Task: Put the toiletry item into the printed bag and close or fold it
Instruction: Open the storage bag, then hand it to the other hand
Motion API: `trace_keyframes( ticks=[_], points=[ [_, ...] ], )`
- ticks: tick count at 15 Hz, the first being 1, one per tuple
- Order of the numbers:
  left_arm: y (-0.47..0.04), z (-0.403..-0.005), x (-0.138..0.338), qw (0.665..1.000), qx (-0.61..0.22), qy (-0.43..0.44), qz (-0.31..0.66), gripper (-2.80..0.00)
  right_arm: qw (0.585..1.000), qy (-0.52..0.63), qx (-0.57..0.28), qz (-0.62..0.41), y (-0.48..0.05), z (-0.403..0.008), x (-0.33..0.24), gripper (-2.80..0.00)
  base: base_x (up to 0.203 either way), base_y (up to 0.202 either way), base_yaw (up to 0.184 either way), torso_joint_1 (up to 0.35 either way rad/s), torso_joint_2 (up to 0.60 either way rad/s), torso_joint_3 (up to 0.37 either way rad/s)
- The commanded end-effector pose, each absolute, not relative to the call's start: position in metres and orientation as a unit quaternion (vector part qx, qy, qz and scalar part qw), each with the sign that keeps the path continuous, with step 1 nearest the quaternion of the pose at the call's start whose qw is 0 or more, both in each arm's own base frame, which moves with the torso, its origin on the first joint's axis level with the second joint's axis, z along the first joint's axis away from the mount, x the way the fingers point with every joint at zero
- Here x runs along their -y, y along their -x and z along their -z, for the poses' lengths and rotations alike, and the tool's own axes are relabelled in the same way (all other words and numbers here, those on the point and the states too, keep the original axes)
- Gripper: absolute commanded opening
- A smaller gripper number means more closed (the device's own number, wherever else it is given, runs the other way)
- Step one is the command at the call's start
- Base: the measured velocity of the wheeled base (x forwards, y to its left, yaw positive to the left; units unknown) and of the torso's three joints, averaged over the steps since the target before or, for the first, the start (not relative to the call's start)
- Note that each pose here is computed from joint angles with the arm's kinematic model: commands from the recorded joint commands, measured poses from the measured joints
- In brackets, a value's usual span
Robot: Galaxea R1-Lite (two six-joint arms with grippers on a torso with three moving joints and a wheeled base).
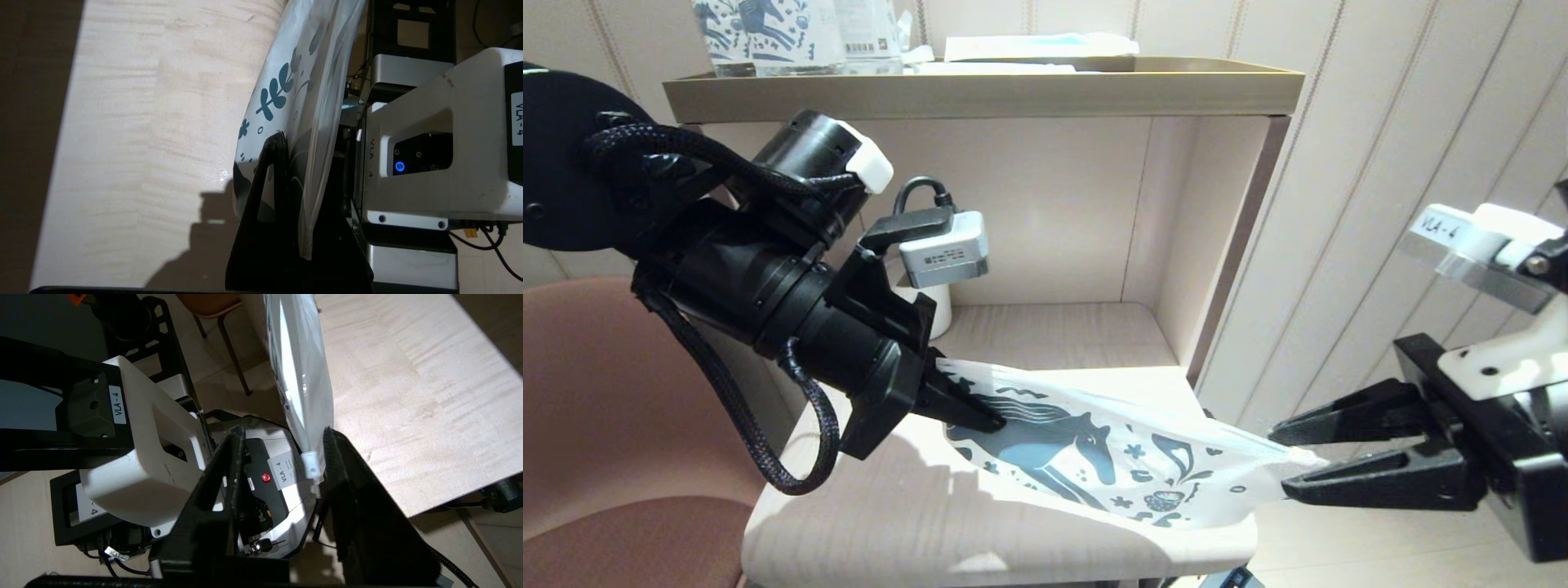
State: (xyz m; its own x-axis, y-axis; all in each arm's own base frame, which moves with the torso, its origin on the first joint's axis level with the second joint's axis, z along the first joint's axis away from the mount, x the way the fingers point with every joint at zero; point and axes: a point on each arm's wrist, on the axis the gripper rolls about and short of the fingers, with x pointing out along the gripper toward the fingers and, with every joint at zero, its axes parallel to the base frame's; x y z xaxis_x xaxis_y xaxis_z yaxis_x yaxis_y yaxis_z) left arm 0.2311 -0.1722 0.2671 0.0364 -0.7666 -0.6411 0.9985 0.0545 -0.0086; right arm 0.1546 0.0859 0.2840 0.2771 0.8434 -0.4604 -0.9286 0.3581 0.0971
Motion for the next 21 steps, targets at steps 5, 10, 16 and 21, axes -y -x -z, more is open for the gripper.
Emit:
trace_keyframes(
  ticks=[5, 10, 16, 21],
  points=[
    [-0.231, -0.265, 0.171, 0.678, -0.254, -0.227, 0.652, -2.8, 0.791, 0.095, -0.227, -0.56, -0.153, -0.281, -0.085, 0.0, 0.0, 0.0, 0.0, 0.0, 0.0, 0.0],
    [-0.231, -0.264, 0.162, 0.68, -0.257, -0.208, 0.655, -2.8, 0.791, 0.088, -0.219, -0.565, -0.158, -0.277, -0.086, 0.0, 0.0, 0.0, 0.0, 0.0, 0.0, 0.0],
    [-0.231, -0.263, 0.13, 0.71, -0.272, -0.192, 0.621, -2.8, 0.82, 0.059, -0.211, -0.529, -0.165, -0.286, -0.074, 0.0, 0.0, 0.0, 0.0, 0.0, 0.0, 0.0],
    [-0.227, -0.267, 0.107, 0.722, -0.258, -0.153, 0.623, -2.8, 0.822, 0.044, -0.22, -0.523, -0.167, -0.286, -0.073, 0.0, 0.0, 0.0, 0.0, 0.0, 0.0, 0.0]
  ],
)
